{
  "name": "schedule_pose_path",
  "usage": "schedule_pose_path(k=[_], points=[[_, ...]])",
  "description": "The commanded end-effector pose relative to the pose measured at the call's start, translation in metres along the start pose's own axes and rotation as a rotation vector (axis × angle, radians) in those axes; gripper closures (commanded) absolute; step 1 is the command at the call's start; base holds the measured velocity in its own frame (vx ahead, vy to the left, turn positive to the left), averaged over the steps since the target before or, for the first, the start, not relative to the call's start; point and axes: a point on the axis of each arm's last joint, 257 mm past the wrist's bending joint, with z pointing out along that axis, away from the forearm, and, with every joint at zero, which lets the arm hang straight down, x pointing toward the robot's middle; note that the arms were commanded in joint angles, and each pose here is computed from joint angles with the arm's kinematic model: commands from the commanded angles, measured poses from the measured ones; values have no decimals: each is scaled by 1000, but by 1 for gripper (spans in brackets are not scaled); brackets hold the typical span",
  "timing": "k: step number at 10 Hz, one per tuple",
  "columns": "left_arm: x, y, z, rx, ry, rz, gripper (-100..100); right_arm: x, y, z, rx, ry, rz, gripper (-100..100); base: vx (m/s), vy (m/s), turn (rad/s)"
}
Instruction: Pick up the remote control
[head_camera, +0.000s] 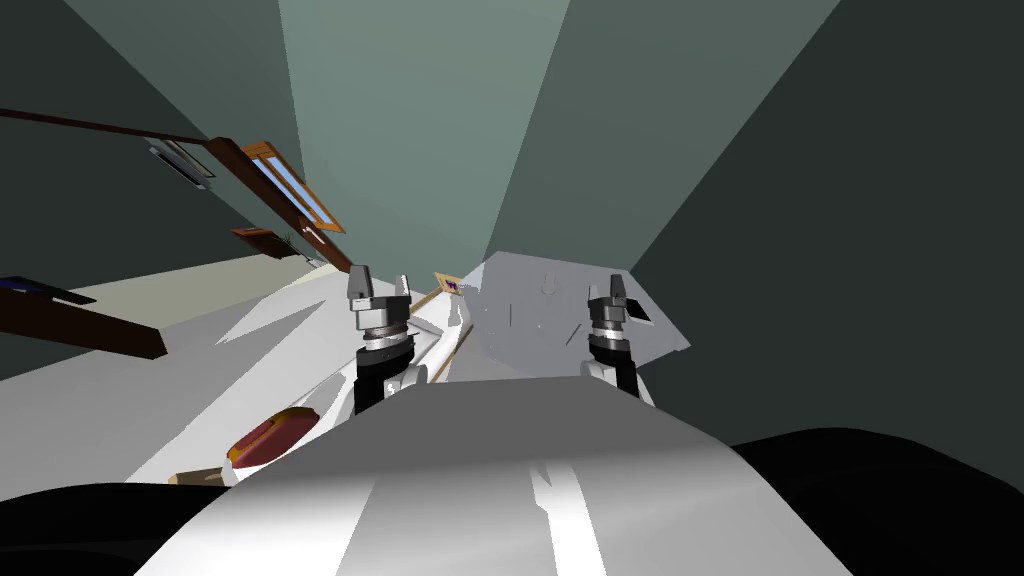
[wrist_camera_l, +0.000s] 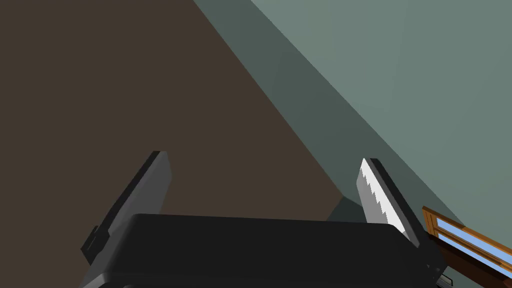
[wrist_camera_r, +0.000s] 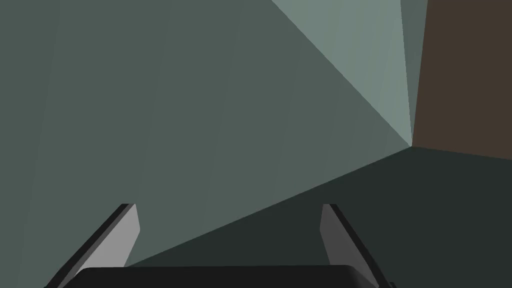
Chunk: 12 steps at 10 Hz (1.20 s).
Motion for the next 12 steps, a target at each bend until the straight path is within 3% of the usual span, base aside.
schedule_pose_path(k=[1,5,12], points=[[0,0,0,0,0,0,0,9,3,-1,-15,54,-18,-100,-79,78,-88],[0,0,0,0,0,0,0,34,11,-6,-69,197,-76,-100,-190,124,-88],[0,0,0,0,0,0,0,64,15,-17,-140,397,-176,-100,-121,90,-33]])
